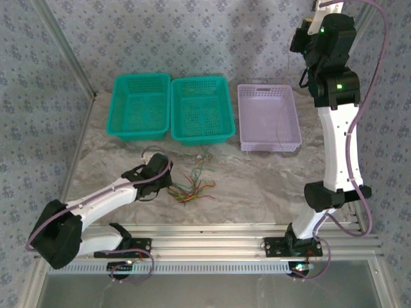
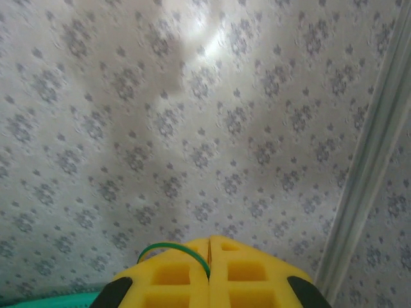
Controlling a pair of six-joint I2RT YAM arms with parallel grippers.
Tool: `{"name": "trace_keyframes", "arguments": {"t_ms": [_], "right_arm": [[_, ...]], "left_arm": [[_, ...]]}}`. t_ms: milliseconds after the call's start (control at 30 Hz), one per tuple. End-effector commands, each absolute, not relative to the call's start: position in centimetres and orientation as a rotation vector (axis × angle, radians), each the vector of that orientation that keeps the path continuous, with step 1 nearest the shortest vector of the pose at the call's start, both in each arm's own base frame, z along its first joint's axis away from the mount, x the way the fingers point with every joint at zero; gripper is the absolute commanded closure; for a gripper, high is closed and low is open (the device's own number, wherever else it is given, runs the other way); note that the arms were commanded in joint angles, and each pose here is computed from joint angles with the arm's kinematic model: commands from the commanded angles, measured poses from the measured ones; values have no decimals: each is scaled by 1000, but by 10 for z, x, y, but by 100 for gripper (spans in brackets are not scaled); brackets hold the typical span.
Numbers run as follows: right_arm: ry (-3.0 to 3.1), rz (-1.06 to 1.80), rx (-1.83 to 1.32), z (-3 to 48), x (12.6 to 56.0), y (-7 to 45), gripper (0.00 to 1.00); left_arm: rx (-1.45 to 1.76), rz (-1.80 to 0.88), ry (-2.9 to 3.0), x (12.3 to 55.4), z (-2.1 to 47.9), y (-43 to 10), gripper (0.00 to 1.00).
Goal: Untangle the cables
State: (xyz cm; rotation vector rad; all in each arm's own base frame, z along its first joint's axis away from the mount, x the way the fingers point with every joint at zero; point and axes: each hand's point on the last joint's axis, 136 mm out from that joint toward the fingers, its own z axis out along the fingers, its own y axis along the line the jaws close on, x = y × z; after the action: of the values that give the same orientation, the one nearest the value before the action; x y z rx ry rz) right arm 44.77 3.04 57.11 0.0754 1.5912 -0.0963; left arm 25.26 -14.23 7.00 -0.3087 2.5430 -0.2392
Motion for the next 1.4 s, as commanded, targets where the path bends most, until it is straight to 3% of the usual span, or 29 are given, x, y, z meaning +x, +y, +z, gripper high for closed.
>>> {"name": "trace_keyframes", "arguments": {"t_ms": [0,467,667,933,1333,1367], "right_arm": [[1687,-98,70,530,472,30,100],[1895,-83,142,433,528,7,100],[1920,-96,136,425,534,12,100],[2187,-79,159,310,560,17,100],[2414,-7,204,207,570,26,100],[2435,-7,204,199,570,27,94]], "left_arm": [[-319,-250,2515,260,77,-149,100],[-304,-248,2515,257,77,-154,100],[-295,-234,2514,255,75,-154,100],[-274,-237,2514,253,77,-160,100],[-260,-239,2531,251,70,-165,100],[-258,-238,2531,251,70,-166,100]]}}
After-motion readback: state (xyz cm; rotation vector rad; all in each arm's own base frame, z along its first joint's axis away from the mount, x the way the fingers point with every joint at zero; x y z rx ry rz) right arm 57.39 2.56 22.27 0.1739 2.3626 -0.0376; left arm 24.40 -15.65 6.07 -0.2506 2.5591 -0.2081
